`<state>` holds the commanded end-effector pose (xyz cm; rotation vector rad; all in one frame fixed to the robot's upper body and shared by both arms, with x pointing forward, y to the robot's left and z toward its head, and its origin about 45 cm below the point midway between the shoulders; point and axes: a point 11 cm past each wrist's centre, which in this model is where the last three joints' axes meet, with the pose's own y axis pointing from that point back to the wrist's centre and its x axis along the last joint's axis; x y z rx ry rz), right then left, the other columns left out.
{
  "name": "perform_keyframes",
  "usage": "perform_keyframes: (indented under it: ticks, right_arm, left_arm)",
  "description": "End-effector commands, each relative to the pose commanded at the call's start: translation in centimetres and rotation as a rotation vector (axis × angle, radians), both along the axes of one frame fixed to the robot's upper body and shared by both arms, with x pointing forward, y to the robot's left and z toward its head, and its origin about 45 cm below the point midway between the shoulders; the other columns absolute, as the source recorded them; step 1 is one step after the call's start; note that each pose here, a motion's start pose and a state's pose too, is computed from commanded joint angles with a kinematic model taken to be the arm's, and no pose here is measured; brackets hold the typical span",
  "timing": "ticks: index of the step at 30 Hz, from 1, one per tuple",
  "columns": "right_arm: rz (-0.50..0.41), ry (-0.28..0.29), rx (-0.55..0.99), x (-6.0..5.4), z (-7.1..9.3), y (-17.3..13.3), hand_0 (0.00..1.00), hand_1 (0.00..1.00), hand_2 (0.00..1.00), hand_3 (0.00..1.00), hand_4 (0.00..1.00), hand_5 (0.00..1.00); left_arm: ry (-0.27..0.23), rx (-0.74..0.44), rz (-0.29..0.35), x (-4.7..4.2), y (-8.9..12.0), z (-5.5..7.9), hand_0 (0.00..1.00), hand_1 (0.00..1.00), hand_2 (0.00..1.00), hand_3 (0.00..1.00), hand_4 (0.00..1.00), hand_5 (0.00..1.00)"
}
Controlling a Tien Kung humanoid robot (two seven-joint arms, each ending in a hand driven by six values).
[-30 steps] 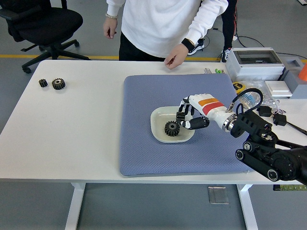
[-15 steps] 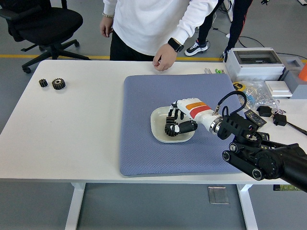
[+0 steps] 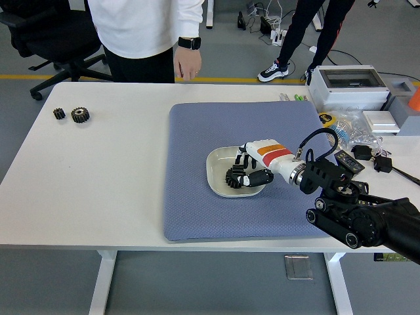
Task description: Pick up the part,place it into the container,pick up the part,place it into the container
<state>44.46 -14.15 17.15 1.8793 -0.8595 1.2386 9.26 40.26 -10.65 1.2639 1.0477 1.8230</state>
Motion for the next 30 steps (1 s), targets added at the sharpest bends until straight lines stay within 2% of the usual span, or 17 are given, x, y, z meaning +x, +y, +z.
perform_keyframes:
  ticks: [4, 5, 10, 11, 16, 17, 22, 23, 30]
  right_arm:
    - [0.011, 0.001, 0.004, 0.01, 0.21, 0.19, 0.207, 0.388, 0.463, 0.490, 0.654, 0.287]
    - [0.013, 0.004, 0.003, 0.00, 0.22, 0.21, 0.199, 0.397, 0.504, 0.520, 0.710, 0.281]
    - [0.022, 0.020, -0.004, 0.00, 0.17, 0.13, 0.199, 0.397, 0.504, 0.520, 0.710, 0.281]
    - [0.023, 0.021, -0.002, 0.00, 0.19, 0.13, 0.197, 0.409, 0.596, 0.631, 0.836, 0.339]
    - [0.029, 0.021, 0.002, 0.01, 0.32, 0.23, 0.197, 0.409, 0.596, 0.631, 0.836, 0.339]
    - [0.030, 0.021, 0.002, 0.01, 0.33, 0.24, 0.203, 0.418, 0.700, 0.721, 0.899, 0.367]
    - [0.028, 0.017, 0.007, 0.09, 0.46, 0.21, 0.203, 0.418, 0.700, 0.721, 0.899, 0.367]
    - [0.026, 0.014, 0.010, 0.13, 0.54, 0.19, 0.209, 0.424, 0.731, 0.780, 0.931, 0.381]
    - [0.015, 0.005, 0.018, 0.43, 0.99, -0.02, 0.210, 0.431, 0.742, 0.798, 0.935, 0.381]
  left_arm:
    - [0.000, 0.000, 0.000, 0.03, 0.00, 0.01, 0.611, 0.569, 0.701, 0.575, 0.694, 0.594]
    - [0.000, 0.000, 0.000, 0.02, -0.01, 0.00, 0.609, 0.569, 0.702, 0.576, 0.694, 0.593]
    - [0.001, 0.000, 0.000, -0.01, -0.01, 0.00, 0.609, 0.569, 0.702, 0.576, 0.694, 0.593]
    - [0.002, 0.000, 0.000, -0.04, 0.00, -0.01, 0.608, 0.567, 0.701, 0.575, 0.694, 0.592]
    - [0.008, 0.002, -0.001, -0.25, 0.05, -0.03, 0.608, 0.567, 0.701, 0.575, 0.694, 0.592]
    - [0.009, 0.002, -0.002, -0.28, 0.06, -0.03, 0.607, 0.566, 0.700, 0.574, 0.693, 0.593]
    - [0.013, 0.003, -0.003, -0.46, 0.11, -0.05, 0.607, 0.566, 0.700, 0.574, 0.693, 0.593]
    - [0.014, 0.004, -0.003, -0.48, 0.13, -0.05, 0.607, 0.567, 0.701, 0.574, 0.693, 0.593]
    - [0.018, 0.004, -0.003, -0.65, 0.16, -0.07, 0.606, 0.566, 0.700, 0.575, 0.693, 0.592]
